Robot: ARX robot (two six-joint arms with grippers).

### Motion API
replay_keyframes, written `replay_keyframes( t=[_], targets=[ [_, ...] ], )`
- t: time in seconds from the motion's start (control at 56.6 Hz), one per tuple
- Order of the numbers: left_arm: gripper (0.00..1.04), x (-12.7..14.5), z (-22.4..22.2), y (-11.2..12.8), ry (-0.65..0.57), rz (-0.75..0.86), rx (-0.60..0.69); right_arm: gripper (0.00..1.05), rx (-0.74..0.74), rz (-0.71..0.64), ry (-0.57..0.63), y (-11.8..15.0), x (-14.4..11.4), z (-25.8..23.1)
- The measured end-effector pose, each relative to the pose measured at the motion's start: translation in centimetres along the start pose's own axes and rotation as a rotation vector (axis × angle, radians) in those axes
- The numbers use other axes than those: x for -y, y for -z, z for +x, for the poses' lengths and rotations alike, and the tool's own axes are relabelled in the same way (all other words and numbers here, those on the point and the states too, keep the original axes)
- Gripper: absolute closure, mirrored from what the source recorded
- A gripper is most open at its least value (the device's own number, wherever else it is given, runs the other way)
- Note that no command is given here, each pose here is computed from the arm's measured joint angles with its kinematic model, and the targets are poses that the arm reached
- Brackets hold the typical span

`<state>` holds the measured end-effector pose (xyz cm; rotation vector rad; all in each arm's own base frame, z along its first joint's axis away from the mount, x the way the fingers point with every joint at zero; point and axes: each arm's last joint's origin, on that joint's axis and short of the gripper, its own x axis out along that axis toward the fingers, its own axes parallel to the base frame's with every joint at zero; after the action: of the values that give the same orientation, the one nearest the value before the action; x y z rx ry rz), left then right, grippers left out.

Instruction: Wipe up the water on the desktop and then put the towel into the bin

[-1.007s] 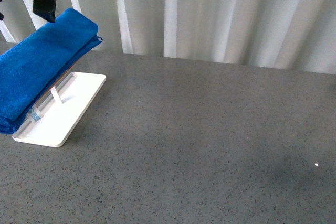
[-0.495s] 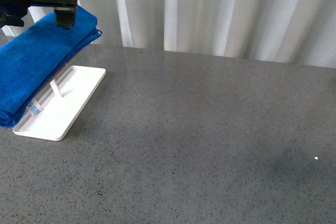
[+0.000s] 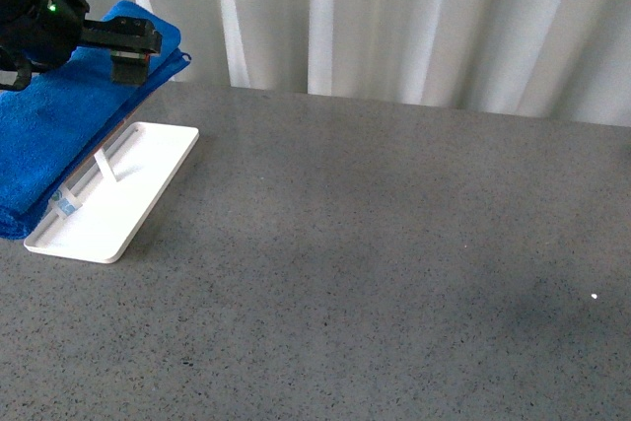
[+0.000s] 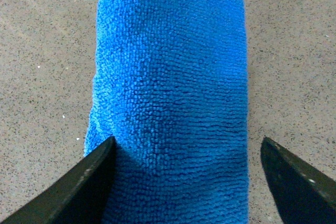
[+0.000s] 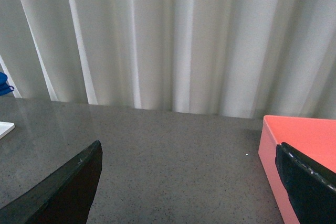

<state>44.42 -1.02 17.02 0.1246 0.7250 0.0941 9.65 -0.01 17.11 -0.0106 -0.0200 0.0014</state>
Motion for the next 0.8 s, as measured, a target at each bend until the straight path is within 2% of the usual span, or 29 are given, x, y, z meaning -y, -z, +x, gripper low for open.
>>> replay_keyframes(
  t=[0.283,0.353,0.389,0.618,0.795],
  targets=[
    [0.87,-0.4,0.3,0.6,-0.012,0.010,0.012,0.07,0.000,0.000,0.000,0.0,0.0,0.0],
    [0.98,-0.2,0.3,0.9,-0.001,0.011,0.015,0.07,0.000,0.000,0.000,0.0,0.0,0.0],
    [1.00,-0.1,0.3,1.0,0.003,0.012,0.018,0.07,0.000,0.000,0.000,0.0,0.0,0.0],
    [1.00,0.1,-0.4,0.8,0.027,0.025,0.018,0.07,0.000,0.000,0.000,0.0,0.0,0.0],
    [1.00,-0.6,-3.5,-2.1,0.056,0.023,0.082,0.07,0.000,0.000,0.000,0.0,0.0,0.0]
  ],
)
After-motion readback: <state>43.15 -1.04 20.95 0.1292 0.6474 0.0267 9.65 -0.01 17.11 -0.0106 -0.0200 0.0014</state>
